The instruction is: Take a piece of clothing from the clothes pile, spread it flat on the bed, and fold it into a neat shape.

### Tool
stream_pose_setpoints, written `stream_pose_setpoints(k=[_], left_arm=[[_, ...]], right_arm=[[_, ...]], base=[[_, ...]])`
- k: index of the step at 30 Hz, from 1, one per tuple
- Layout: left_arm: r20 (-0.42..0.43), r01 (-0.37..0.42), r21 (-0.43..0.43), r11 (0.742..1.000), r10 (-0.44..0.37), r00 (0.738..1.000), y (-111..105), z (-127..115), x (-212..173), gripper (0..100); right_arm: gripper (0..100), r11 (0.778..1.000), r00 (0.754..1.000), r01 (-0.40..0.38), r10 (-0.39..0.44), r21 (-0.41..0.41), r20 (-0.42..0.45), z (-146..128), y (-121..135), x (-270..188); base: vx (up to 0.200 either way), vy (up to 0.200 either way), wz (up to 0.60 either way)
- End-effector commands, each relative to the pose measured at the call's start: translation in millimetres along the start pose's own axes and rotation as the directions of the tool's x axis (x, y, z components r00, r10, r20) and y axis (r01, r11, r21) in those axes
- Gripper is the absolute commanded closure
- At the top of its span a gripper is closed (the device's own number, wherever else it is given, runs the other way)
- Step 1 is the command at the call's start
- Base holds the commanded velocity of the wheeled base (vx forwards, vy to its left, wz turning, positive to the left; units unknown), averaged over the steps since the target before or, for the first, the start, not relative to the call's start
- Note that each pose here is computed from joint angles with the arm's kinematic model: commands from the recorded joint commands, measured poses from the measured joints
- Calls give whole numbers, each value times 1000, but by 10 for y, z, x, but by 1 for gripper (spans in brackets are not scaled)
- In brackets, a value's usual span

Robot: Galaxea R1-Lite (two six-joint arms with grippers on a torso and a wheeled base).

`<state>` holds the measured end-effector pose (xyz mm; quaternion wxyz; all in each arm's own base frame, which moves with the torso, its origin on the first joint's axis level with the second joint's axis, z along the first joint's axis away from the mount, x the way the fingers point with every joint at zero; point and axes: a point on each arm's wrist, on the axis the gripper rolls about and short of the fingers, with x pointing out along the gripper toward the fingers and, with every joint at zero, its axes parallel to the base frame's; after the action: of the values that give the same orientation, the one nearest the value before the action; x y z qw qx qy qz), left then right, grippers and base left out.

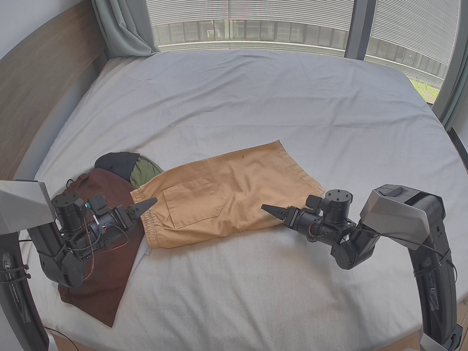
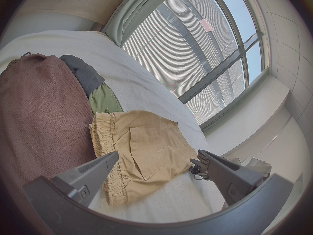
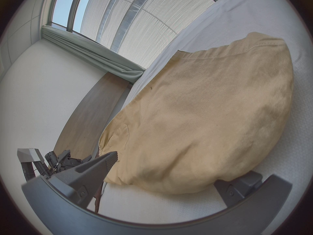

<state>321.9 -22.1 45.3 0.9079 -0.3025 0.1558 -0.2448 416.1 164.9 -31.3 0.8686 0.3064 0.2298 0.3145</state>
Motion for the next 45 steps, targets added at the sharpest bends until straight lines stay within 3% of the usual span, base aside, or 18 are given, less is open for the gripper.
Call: stream_pose_setpoints(k=[1, 14, 15, 30, 45], left_arm=[[-1, 1, -1, 1000, -1, 1000, 0, -4, 2, 0], [-3, 1, -1, 1000, -1, 1000, 0, -10, 5, 0], [-1, 1, -2, 1000, -1, 1000, 0, -4, 2, 0], [-3, 16, -3, 1000, -16, 1000, -24, 4, 18, 0], [-3, 28, 25, 999, -28, 1000, -16, 20, 29, 0]], right_arm=[[0, 1000, 1000, 1, -1, 6, -7, -61, -27, 33], [0, 1000, 1000, 0, 0, 7, -2, -65, -45, 57], [100, 1000, 1000, 0, 0, 7, -2, -65, -45, 57], [100, 1000, 1000, 8, -8, 10, -12, -95, -59, 39], [100, 999, 998, 37, -36, 19, -57, -152, 89, -250]], base=[[0, 0, 0], [0, 0, 0], [0, 0, 0], [0, 0, 0], [0, 0, 0]])
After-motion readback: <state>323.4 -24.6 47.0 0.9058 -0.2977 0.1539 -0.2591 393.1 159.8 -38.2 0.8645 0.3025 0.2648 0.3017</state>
